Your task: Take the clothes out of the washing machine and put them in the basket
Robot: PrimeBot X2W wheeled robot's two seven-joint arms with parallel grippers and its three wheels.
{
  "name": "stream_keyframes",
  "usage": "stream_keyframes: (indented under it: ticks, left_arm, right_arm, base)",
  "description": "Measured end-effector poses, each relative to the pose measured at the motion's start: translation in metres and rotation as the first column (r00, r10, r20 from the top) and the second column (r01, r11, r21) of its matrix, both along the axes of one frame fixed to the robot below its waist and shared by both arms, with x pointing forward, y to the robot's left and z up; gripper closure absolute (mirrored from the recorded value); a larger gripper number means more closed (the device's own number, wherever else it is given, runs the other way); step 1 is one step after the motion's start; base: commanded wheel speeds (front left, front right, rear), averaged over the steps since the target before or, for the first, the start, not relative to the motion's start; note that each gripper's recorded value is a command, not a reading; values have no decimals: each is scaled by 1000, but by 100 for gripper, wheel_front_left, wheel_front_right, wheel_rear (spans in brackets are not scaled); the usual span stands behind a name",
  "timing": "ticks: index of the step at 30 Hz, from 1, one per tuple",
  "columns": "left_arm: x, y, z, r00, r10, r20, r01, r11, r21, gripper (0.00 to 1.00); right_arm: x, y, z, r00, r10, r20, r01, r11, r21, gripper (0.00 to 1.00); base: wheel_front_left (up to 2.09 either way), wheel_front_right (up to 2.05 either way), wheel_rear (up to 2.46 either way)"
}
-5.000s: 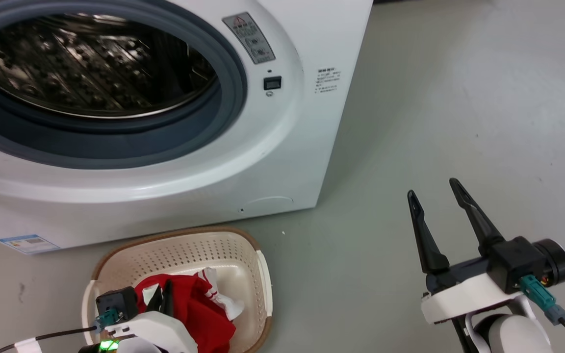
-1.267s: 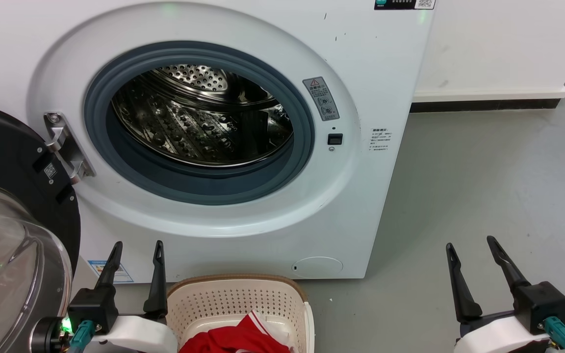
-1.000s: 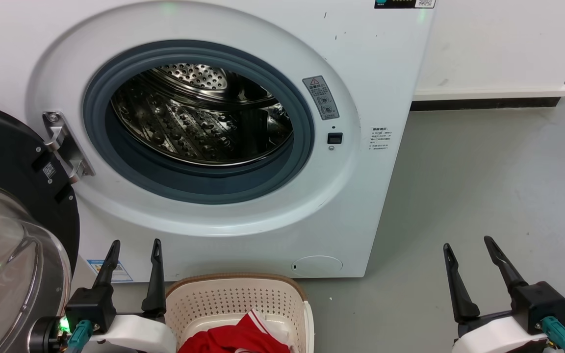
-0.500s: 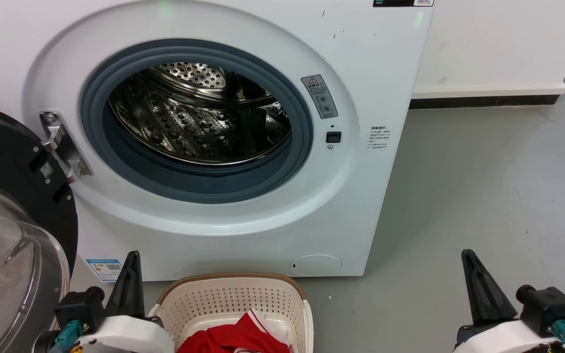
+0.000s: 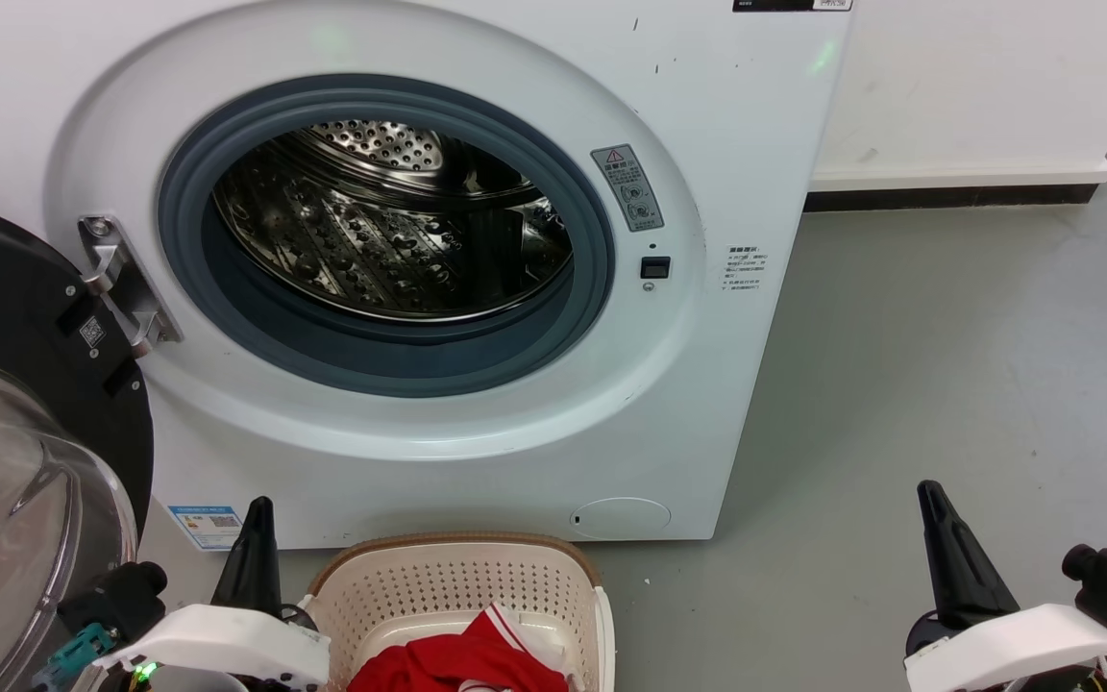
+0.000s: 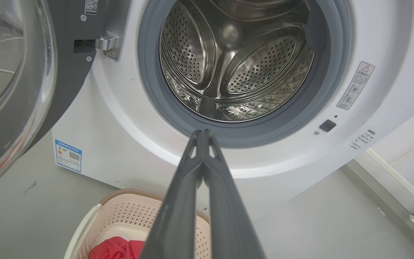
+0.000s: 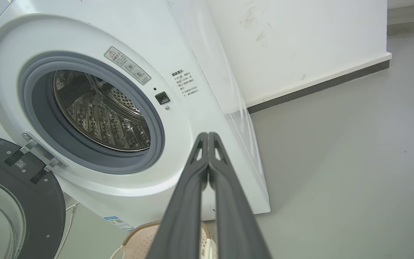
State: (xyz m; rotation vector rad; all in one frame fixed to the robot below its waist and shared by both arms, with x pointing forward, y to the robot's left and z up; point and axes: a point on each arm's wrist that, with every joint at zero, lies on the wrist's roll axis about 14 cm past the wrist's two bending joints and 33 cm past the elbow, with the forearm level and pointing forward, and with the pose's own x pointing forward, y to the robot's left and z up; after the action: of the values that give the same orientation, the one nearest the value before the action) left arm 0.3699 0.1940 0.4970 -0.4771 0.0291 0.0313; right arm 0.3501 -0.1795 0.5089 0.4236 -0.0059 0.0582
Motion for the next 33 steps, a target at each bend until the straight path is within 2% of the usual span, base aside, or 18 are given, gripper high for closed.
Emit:
stream_keyframes:
  ticks: [7,15,33]
  left_arm:
    - [3,2,-1,1000,9,-10,-11,993,-114,100]
    - [4,2,-3,1000,9,-24,-15,973,-229,100]
    - [9,2,-3,999,11,-34,-26,891,-454,100]
  right_arm:
    - [5,-3,1,1000,-8,-4,8,993,118,100]
    - [9,-6,1,1000,-15,-15,19,971,240,100]
    - [15,-11,-4,999,-23,-49,43,882,469,100]
  base:
    - [0,0,0]
    - [0,0,0]
    - [0,0,0]
